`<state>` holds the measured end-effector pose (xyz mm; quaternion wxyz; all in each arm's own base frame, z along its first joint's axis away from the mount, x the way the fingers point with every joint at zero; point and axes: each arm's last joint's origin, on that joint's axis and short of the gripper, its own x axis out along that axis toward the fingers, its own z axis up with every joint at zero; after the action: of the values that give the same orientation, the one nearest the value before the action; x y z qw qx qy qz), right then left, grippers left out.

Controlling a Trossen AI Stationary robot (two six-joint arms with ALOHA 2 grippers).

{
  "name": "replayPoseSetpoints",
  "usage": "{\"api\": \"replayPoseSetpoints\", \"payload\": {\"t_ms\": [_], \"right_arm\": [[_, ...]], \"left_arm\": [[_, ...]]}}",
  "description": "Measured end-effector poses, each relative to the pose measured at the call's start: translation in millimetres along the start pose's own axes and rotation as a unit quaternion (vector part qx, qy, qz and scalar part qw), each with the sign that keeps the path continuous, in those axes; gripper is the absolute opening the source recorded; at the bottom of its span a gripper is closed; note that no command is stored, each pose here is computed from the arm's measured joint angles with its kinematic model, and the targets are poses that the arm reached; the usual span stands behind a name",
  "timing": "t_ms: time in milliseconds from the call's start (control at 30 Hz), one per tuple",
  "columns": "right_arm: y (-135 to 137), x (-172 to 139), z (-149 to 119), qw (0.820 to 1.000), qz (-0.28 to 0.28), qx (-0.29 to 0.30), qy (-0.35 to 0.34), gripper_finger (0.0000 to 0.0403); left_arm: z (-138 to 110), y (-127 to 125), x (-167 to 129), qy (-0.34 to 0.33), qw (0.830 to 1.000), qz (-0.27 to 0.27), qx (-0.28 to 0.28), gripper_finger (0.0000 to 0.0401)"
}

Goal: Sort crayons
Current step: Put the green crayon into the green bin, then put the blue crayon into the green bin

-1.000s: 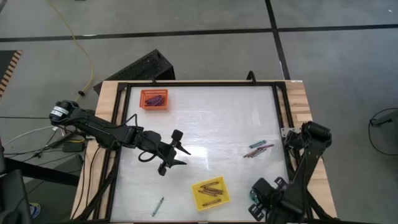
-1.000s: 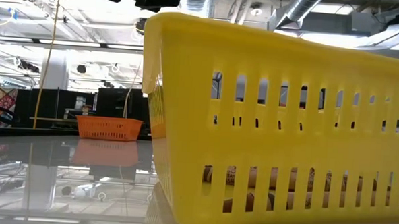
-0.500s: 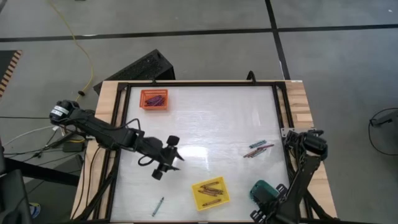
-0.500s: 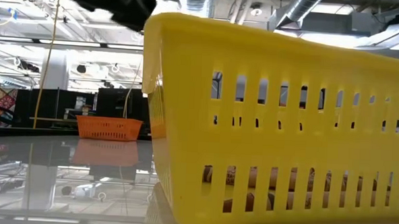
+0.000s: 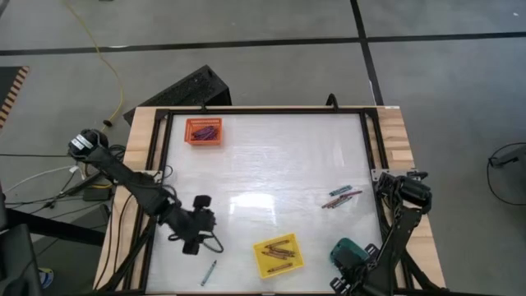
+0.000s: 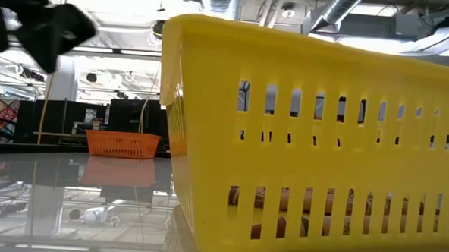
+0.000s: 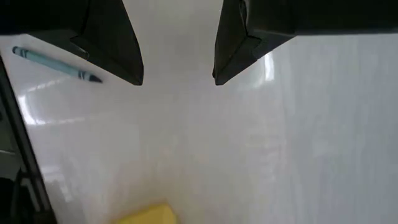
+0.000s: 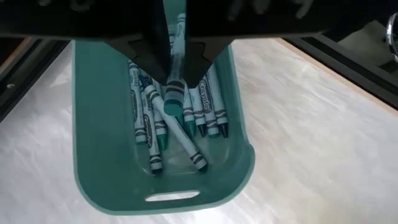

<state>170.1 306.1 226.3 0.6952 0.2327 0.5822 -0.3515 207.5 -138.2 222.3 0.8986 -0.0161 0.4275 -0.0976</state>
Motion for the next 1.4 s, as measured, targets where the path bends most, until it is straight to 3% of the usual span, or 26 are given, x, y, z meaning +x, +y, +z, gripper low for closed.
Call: {"api": "replayPoseSetpoints", "payload": {"t_ms": [133, 300, 733, 967, 1400], "right_arm": [[-1.0, 0.0, 0.4, 1.000, -0.005, 0.003, -0.002, 0.0051], [-3.3, -0.1, 1.5, 1.000, -0.016, 0.000, -0.010, 0.0063], [-8.2, 0.1, 9.0, 0.998, -0.047, -0.028, -0.036, 0.0064], [-5.4, 0.3, 12.8, 0.996, -0.026, -0.026, -0.077, 0.0064], [5.8, 3.4, 24.8, 0.997, 0.004, -0.008, -0.073, 0.0064]], "left_arm": [[-11.3, -16.2, -4.6, 0.005, 0.999, 0.011, -0.032, 0.0184], [-18.4, -28.7, -9.0, -0.010, 0.999, 0.023, -0.029, 0.0184], [-20.7, -33.4, -10.8, -0.018, 0.998, 0.026, -0.049, 0.0184], [-20.6, -33.3, -10.9, -0.020, 0.999, 0.029, -0.037, 0.0184], [-19.5, -32.5, -11.1, -0.034, 0.998, 0.045, -0.029, 0.0184]]}}
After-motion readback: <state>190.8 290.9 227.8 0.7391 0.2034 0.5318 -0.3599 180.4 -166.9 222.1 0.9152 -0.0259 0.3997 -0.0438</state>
